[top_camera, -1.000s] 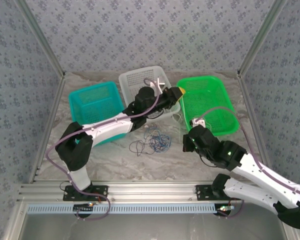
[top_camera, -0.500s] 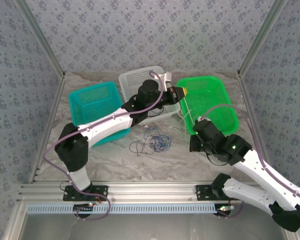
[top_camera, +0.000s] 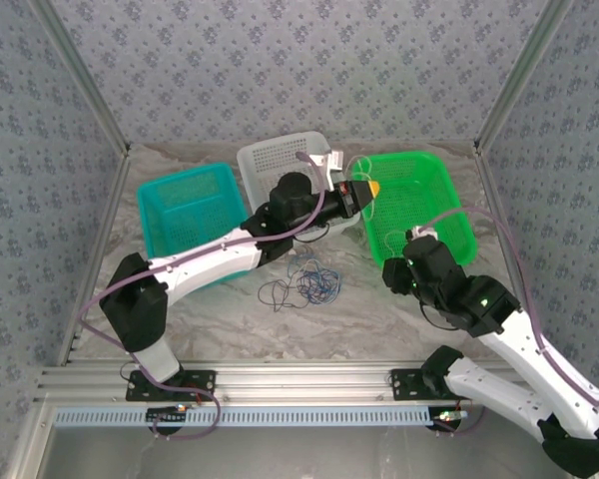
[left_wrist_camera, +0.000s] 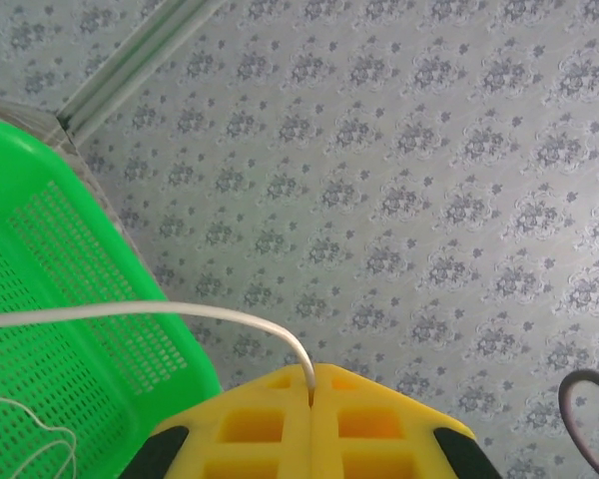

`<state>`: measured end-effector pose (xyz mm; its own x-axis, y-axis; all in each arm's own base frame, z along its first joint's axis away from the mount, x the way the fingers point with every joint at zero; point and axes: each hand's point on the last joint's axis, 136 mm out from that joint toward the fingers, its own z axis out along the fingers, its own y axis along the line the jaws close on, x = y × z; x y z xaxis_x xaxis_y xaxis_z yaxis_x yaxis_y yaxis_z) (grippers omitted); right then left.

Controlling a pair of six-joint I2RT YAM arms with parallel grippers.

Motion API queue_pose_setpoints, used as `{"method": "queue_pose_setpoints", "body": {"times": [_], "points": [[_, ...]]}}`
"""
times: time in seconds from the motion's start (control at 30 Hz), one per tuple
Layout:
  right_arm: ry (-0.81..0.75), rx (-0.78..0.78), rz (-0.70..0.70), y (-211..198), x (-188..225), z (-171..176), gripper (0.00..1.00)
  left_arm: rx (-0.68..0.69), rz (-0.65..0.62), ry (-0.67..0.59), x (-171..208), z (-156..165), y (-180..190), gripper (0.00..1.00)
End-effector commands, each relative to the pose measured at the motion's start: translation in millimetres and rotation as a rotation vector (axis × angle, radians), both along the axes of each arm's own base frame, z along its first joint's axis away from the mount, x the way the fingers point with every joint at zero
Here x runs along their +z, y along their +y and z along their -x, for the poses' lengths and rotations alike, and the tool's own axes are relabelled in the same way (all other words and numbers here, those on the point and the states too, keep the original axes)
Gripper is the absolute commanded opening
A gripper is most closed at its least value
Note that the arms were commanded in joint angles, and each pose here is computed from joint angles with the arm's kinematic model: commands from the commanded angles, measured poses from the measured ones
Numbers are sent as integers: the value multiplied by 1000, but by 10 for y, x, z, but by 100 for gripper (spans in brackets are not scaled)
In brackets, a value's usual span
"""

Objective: Untangle the cables

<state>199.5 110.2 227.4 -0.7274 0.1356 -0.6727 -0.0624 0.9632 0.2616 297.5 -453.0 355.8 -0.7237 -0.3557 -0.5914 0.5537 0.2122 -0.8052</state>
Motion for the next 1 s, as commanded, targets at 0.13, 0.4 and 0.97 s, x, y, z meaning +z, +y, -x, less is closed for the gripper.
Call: {"method": "queue_pose_setpoints", "body": {"times": [0.13, 0.4, 0.97], "points": [[-156, 36, -7, 40, 137, -108, 58, 9, 121, -74, 492, 128, 129, 0], [-276, 32, -47, -125, 245, 14, 76, -42, 54, -149, 543, 192, 133, 0], [-437, 197, -46, 191, 618, -177, 91, -110, 1, -292, 823, 382, 64, 0]]}}
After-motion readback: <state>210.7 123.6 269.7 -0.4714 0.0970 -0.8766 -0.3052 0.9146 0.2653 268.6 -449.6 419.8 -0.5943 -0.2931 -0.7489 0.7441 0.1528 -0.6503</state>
